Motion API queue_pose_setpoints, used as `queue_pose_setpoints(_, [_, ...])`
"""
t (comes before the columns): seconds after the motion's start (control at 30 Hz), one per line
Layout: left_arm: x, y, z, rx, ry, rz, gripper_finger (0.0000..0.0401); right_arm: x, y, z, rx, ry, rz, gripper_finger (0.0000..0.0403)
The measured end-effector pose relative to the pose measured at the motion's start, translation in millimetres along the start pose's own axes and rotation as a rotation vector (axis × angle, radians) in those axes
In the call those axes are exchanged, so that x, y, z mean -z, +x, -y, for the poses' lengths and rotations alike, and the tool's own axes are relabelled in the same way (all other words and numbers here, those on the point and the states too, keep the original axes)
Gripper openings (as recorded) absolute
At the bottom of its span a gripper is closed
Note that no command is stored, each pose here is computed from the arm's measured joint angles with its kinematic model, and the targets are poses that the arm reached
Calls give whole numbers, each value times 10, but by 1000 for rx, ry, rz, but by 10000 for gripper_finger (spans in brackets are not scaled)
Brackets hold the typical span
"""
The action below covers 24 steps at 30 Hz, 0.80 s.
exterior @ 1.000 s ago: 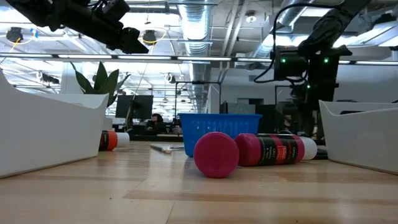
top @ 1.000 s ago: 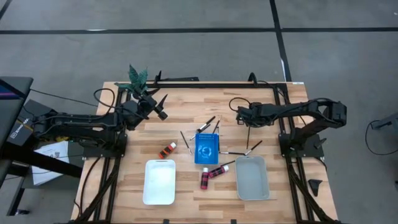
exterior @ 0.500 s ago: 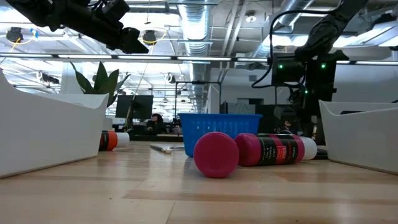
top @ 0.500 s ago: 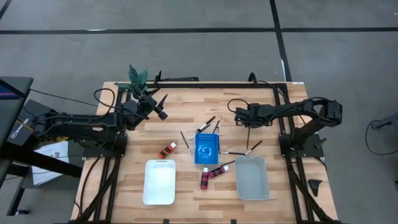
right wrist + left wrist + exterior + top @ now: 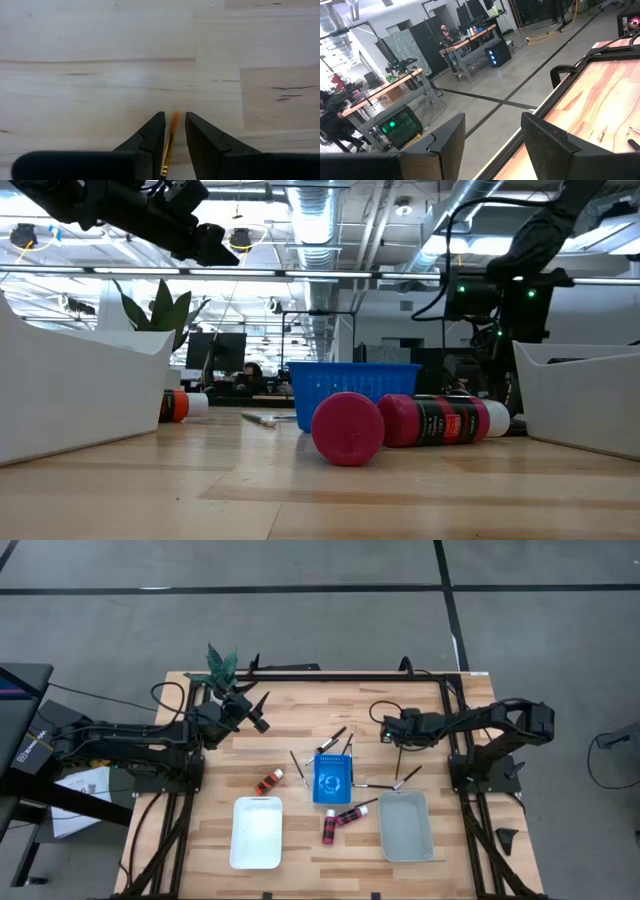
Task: Pick & Place Paint Supplies
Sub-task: Put the paint brush into the gray bin
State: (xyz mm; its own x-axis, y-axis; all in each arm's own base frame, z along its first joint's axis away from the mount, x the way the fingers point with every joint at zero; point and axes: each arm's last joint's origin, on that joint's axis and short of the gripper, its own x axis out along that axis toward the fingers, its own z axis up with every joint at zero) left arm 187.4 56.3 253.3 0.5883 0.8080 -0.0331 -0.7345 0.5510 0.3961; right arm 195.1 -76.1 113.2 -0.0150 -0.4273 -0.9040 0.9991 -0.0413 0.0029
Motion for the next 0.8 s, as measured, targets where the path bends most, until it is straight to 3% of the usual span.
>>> queue_pose_setpoints(0.27, [-15, -1, 19, 71, -22, 34, 186, 35, -1, -3, -7, -7, 1, 71])
queue_pose_setpoints(0.57, [-15, -1, 19, 71, -23, 34, 186, 89, -19, -33, -30, -29, 7, 7])
queue_pose_setpoints(0.8, [-15, -1, 19, 71, -22, 34, 186, 89, -25, -26, -29, -23, 23, 2])
